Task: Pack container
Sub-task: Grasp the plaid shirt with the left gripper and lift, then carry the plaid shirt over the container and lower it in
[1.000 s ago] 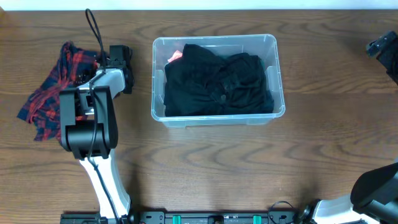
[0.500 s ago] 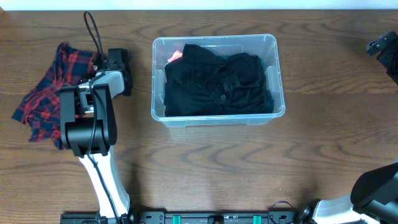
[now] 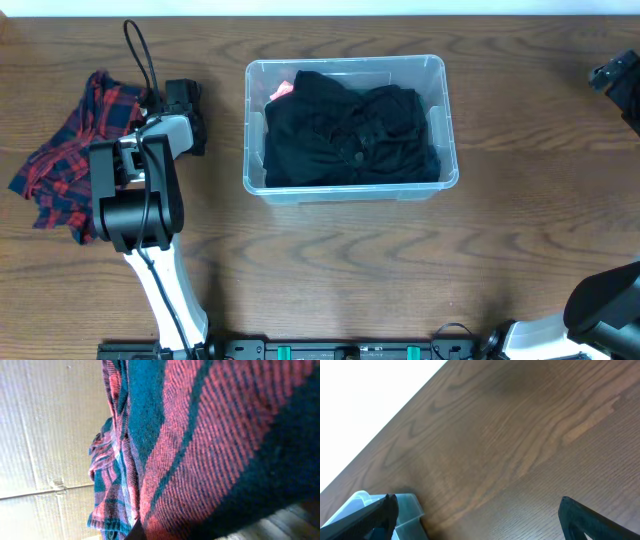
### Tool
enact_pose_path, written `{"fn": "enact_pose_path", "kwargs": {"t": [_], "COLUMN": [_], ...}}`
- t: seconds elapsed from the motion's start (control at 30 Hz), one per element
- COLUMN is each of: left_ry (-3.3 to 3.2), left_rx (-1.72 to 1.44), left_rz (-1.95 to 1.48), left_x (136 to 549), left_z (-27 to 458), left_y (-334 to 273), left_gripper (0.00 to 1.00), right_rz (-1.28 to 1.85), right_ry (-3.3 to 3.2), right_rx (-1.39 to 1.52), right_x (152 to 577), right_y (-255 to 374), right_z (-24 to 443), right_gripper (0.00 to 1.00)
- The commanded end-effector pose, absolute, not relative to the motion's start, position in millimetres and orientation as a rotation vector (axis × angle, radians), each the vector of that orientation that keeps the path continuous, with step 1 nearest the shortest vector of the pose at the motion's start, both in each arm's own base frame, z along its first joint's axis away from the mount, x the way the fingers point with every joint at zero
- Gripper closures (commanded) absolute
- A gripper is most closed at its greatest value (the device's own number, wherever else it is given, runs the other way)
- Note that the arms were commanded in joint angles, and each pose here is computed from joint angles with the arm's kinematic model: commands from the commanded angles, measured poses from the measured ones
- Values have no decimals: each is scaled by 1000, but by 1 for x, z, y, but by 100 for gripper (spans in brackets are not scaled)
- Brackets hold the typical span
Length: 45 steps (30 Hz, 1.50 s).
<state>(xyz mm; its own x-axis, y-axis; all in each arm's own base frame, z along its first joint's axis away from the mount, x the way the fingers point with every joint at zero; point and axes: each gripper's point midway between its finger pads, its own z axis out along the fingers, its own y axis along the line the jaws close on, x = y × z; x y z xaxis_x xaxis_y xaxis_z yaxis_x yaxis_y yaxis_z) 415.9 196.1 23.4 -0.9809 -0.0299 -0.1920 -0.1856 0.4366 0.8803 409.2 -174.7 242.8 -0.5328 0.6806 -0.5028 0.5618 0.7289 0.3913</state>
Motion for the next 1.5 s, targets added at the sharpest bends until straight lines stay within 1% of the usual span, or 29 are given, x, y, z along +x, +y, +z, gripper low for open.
{"fn": "enact_pose_path", "kwargs": {"t": [0.0,0.13,0.2,0.43,0.57,0.7,0.93,1.07,1.3,1.47], "left_ry": [2496,2434,2379,2360,2374,2346,2191,2112,2030,1945], "left_rx": [-197,-211,-244,-244,-224,-209,-170,-88,77,150], "left_rz": [1640,1588,1544,1180,924,744,611,556,437,428], "left_x": [413,424,429,437,434,426,413,405,398,394], "left_z": [35,65,88,147,173,205,277,311,334,350], "left_y": [193,179,170,126,101,85,59,29,-42,-82], "left_gripper": [94,94,94,94,94,94,94,94,94,94], "right_rz": [243,243,243,243,243,243,243,243,243,243], "right_ry": [2264,2265,2265,2265,2265,2265,2265,2265,2265,2265], "right_rx": [947,948,948,947,947,947,947,947,947,947], "right_x": [410,410,410,410,410,410,410,410,410,410], "right_y": [-177,-177,-177,-177,-177,-177,-177,-177,-177,-177], "right_z": [248,248,248,248,248,248,248,248,248,248], "right_gripper": [1,1,1,1,1,1,1,1,1,1]}}
